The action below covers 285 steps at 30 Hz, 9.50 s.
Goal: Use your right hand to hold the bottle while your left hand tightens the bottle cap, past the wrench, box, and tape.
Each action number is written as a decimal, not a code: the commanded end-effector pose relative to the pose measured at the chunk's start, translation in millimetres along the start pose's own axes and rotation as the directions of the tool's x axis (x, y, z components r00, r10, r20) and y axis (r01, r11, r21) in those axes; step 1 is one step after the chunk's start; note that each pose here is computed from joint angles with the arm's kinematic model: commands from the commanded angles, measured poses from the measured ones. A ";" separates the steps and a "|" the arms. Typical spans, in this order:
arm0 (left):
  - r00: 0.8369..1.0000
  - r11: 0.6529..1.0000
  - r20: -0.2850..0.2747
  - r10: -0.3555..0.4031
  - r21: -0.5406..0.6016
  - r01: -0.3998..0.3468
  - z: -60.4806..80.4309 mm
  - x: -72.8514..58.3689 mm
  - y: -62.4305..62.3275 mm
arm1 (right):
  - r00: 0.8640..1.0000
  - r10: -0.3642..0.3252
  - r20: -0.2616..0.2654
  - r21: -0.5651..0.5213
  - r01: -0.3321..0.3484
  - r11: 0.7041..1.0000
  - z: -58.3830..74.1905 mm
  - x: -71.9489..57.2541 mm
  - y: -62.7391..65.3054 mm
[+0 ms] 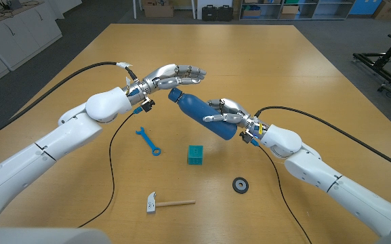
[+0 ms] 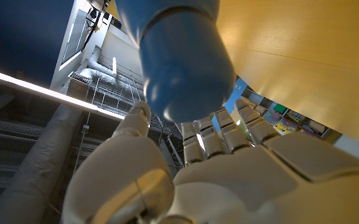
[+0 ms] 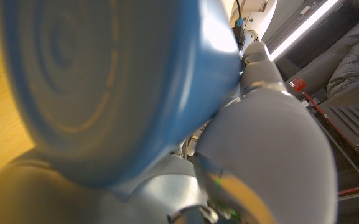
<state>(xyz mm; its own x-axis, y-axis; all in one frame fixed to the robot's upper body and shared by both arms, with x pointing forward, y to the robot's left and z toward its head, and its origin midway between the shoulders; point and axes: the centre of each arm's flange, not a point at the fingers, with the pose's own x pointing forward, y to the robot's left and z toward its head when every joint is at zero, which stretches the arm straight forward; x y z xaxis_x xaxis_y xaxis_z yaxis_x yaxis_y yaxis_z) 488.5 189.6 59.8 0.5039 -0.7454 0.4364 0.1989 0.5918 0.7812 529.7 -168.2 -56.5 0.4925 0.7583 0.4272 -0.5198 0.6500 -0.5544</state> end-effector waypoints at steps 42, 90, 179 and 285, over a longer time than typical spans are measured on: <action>0.977 0.993 -0.213 -0.014 0.114 0.039 17.1 -44.5 36.2 | 0.929 -0.366 0.063 -0.236 0.370 0.899 8.6 -45.6 -28.0; 0.980 0.993 -0.164 -0.116 0.013 0.120 -0.4 -0.9 26.3 | 0.945 -0.322 0.061 -0.252 0.327 0.911 11.5 -45.3 -14.5; 0.992 0.992 0.032 -0.122 0.020 0.122 -8.8 30.8 26.7 | 0.991 0.004 0.135 0.289 -0.044 0.956 15.3 -31.5 -35.9; 0.980 0.980 -0.029 -0.196 -0.029 0.195 -8.4 28.7 48.3 | 0.996 0.002 0.084 0.268 -0.025 0.963 7.5 -25.1 -25.6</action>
<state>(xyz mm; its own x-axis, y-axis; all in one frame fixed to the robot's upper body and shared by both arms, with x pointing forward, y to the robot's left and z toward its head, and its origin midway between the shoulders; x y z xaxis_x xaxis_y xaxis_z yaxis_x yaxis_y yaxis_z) 522.4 196.3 106.4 0.4521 -0.8608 0.2337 0.3635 0.4170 0.8330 525.9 -204.0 -47.4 0.4351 0.7614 0.4806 -0.6986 0.6223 -0.3533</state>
